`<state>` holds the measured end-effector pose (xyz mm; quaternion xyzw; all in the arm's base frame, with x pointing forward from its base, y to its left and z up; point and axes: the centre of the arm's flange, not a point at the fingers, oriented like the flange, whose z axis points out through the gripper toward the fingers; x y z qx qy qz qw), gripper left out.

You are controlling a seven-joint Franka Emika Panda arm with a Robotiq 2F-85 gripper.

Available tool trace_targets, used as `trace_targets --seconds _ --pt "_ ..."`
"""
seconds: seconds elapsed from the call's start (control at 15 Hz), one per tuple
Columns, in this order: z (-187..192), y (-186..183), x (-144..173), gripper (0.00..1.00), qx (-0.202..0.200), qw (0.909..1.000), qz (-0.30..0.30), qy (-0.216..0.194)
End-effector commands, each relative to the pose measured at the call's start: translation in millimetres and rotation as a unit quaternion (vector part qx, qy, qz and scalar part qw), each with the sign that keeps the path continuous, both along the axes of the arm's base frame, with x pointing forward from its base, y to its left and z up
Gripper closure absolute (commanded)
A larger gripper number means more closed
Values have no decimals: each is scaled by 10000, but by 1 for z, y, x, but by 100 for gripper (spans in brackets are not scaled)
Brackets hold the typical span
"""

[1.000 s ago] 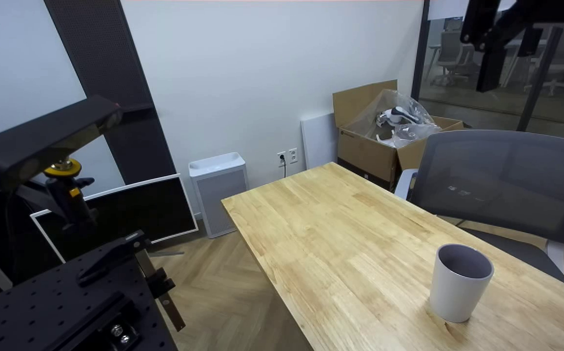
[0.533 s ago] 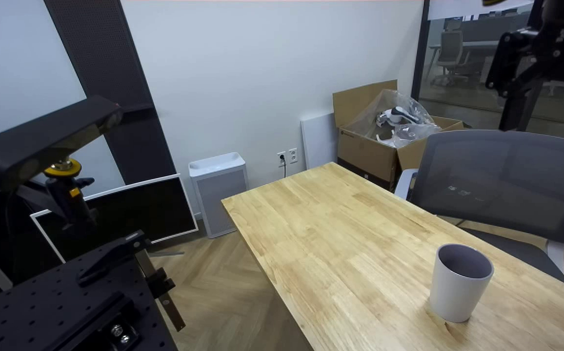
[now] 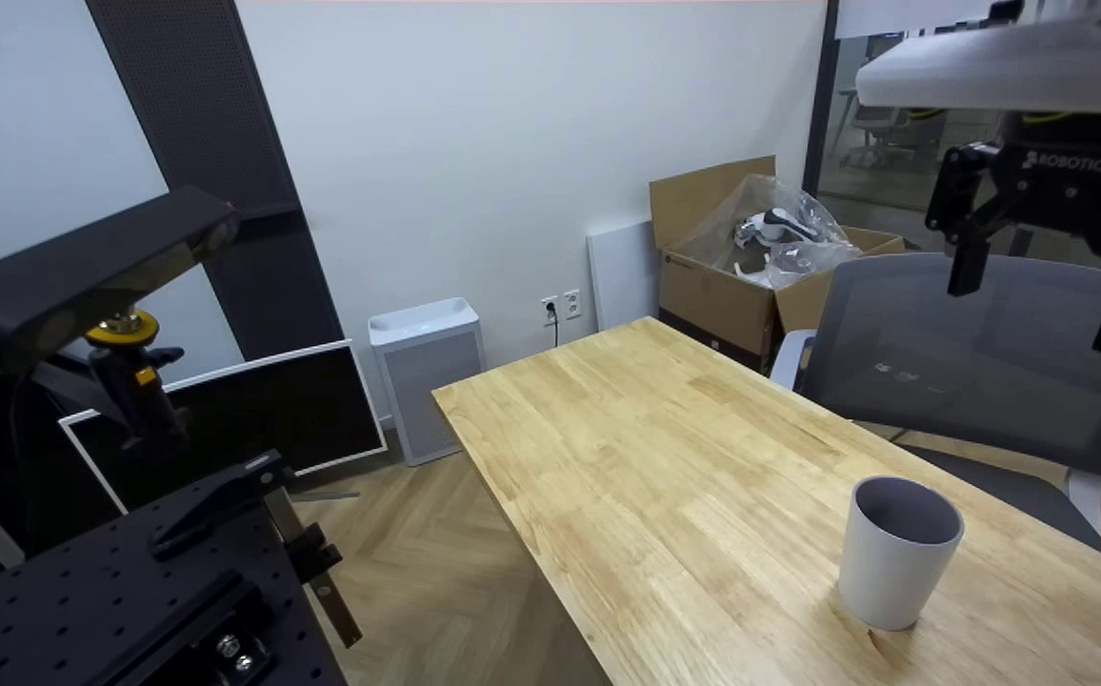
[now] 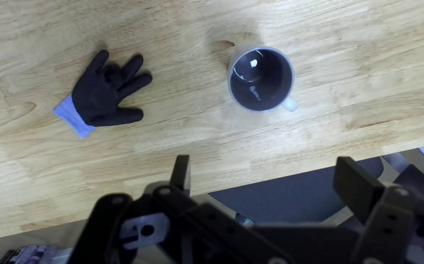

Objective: Put the mug towards the edge of the table

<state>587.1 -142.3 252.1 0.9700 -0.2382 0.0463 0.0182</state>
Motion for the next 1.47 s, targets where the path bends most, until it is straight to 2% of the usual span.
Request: trace_targets --seconds 0.0,0.4,0.47,1.0,1.4 --pt "-12 8 30 0 -118 9998 -130 79" --pt "-22 11 41 0 -140 9997 -96 161" --pt "-29 8 19 0 -96 9997 -159 177" --pt "-53 -25 -11 0 -164 9987 -403 256" --pt "-62 -28 -15 0 -146 9986 -309 392"
